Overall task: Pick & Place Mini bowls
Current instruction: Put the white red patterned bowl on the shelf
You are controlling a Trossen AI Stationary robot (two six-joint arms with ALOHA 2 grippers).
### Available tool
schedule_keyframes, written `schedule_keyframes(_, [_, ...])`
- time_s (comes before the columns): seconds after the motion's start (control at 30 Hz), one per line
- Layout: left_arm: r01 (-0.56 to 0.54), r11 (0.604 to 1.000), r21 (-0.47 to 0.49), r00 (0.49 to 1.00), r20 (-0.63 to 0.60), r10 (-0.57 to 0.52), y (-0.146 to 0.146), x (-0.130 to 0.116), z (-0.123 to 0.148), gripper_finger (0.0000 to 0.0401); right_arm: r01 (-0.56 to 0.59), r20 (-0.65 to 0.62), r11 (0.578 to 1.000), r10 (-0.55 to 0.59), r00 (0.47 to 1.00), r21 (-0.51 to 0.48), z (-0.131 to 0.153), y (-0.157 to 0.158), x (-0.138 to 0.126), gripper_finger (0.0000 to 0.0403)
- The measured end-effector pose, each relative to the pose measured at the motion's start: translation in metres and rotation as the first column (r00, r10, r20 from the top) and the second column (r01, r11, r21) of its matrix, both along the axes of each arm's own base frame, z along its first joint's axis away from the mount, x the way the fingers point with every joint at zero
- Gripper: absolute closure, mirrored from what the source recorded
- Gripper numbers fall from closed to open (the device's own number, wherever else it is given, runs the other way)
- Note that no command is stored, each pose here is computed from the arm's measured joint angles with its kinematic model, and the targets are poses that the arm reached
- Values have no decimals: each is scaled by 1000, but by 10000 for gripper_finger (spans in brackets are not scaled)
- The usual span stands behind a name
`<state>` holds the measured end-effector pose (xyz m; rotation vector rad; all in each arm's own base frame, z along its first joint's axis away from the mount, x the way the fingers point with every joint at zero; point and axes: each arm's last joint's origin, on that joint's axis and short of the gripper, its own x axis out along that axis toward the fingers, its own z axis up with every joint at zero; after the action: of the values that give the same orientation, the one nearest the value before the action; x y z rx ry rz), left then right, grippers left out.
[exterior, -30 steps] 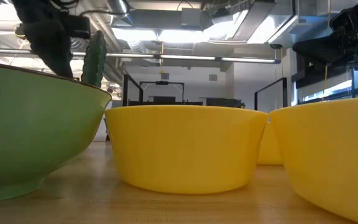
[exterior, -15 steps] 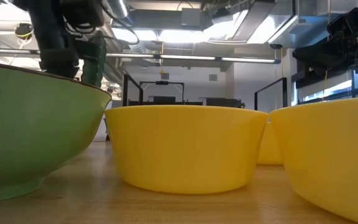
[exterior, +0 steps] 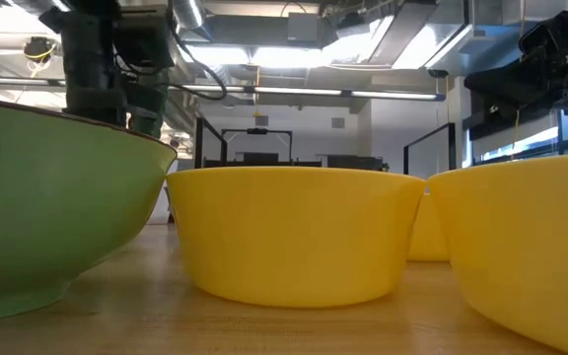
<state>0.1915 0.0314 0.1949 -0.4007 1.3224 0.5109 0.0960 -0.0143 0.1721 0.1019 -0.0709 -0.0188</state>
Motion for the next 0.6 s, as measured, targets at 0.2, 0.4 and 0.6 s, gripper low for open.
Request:
schedule_keyframes(0.2, [6, 1000, 5, 999, -40, -6, 1, 5, -8, 205, -1, 0, 1000, 1, 1000, 6, 0, 0, 0, 373])
schedule_keyframes(0.4, [10, 1000, 3, 998, -68, -10, 2, 10, -16, 205, -5, 0, 1000, 5, 1000, 13, 0, 0, 0, 373])
schedule_keyframes(0.6, [43, 999, 7, 996, -78, -42, 2, 13, -20, 205, -10, 0, 1000, 10, 1000, 12, 0, 0, 0, 373])
